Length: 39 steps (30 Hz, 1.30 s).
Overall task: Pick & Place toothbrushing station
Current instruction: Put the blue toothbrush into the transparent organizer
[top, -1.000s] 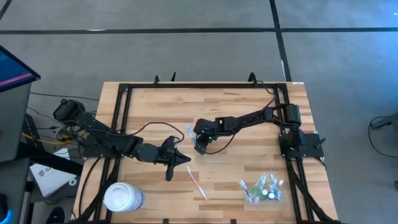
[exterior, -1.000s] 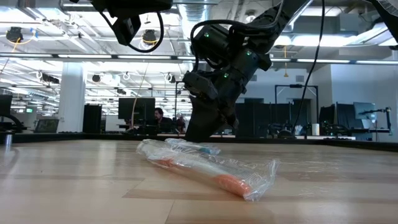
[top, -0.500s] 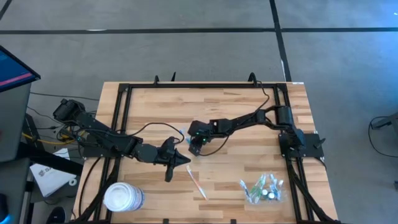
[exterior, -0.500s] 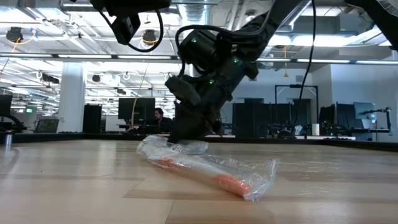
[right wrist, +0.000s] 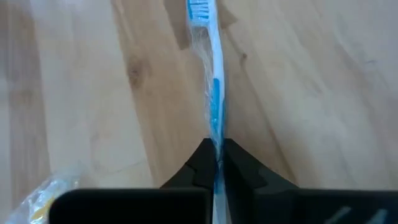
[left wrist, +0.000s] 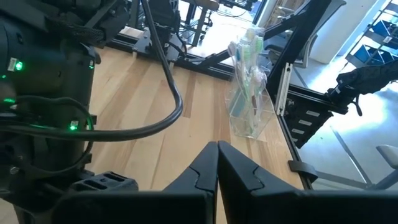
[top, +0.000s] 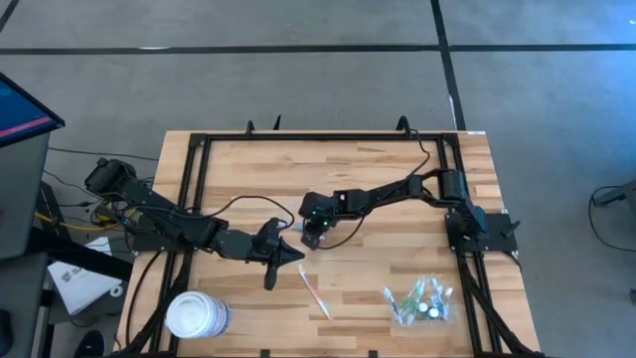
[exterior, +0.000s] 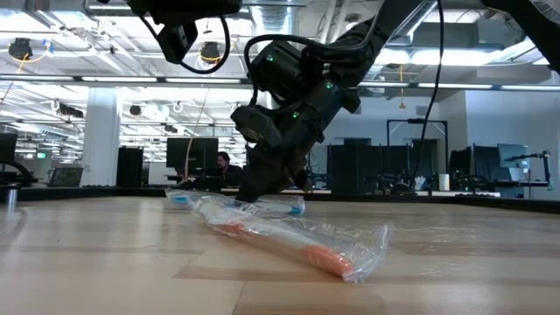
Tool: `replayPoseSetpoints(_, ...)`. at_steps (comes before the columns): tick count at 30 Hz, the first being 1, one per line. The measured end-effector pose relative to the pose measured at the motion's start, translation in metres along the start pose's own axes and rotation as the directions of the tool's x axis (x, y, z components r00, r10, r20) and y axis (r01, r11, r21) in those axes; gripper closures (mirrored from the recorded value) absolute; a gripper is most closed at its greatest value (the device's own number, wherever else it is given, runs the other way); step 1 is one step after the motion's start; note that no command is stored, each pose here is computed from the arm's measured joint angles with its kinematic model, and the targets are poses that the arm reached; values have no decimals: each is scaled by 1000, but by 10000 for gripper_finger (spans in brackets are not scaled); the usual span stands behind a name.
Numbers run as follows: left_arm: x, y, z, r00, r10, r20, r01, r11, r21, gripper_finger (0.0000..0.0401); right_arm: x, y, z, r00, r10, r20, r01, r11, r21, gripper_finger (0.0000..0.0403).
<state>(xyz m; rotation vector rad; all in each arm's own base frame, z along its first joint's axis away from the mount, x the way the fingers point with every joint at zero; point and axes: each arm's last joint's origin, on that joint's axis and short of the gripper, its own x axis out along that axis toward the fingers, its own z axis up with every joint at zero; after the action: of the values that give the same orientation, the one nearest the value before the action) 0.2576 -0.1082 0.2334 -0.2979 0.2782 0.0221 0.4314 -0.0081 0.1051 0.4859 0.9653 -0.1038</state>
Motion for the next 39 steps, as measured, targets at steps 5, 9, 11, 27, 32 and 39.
replayPoseSetpoints(5,0,0,0,1000,0,-1,0,1000,0,401,-8,5,3,1000,27,12,-27,999,-29,399)
replayPoseSetpoints(9,0,-1,-1,1000,-3,-3,3,1000,2,401,-18,13,3,999,40,16,-39,997,-72,401)
replayPoseSetpoints(11,-1,-2,-1,1000,-8,-4,8,1000,4,401,-26,19,7,997,57,43,-53,994,-98,402)
replayPoseSetpoints(27,-1,-3,-1,1000,3,3,-3,1000,9,401,-72,31,12,985,58,164,-32,987,-156,403)
replayPoseSetpoints(32,-1,-3,-1,1000,2,4,-2,1000,10,401,-98,27,6,968,81,237,-44,986,-158,403)
replayPoseSetpoints(39,-2,-3,-1,1000,1,7,-1,1000,11,401,-126,22,-13,946,117,302,-71,985,-157,403)
